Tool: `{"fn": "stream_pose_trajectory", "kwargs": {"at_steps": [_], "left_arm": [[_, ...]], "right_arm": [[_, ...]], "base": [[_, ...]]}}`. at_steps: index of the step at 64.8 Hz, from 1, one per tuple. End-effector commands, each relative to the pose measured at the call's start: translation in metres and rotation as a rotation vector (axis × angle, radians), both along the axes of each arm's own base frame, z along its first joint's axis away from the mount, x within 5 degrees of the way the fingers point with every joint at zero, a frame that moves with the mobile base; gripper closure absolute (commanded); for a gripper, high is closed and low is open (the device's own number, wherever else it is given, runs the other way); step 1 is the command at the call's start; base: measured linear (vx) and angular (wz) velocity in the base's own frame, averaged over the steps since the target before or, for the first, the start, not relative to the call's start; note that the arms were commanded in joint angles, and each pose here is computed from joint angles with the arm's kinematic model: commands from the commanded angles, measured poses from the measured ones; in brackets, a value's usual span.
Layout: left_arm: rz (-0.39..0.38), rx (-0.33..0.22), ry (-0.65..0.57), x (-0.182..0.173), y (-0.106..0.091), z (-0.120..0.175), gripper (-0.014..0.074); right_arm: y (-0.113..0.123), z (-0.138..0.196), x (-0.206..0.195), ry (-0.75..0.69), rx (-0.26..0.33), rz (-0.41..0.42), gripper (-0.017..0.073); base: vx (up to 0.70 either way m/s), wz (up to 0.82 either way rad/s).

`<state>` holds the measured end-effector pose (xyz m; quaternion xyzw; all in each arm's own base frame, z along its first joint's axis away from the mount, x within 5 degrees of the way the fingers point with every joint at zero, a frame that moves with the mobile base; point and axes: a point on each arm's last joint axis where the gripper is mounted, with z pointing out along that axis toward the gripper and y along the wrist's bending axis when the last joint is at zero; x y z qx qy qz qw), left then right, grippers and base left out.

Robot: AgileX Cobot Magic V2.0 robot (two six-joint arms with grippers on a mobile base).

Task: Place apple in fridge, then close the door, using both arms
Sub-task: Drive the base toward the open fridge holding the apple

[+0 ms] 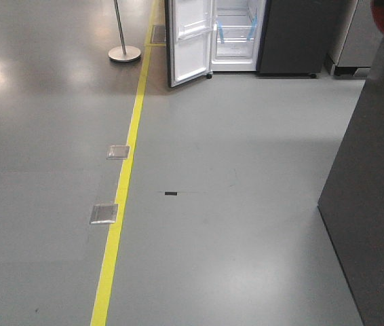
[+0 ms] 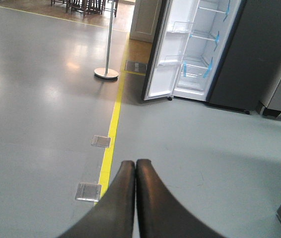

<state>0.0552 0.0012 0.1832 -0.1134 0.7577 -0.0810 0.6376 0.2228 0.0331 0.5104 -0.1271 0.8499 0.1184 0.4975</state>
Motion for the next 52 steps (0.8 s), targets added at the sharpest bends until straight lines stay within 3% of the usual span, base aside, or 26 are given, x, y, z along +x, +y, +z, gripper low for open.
{"fn": "stream_pose_trajectory", "kwargs": {"at_steps": [1,52], "left_arm": [[0.0,-0.006,-0.106,-0.0008,-0.0001,0.0132,0.06],[0.0,-0.006,-0.106,-0.0008,-0.0001,0.0132,0.06]], "right_arm": [[0.0001,0.0183,-0.0076,-0.118,0.025,-0.008,0.0459],[0.0001,0.0182,-0.0075,-0.118,0.025,-0.008,0.0459]], "base": [[0.29,-0.03],[0.29,0.0]]}}
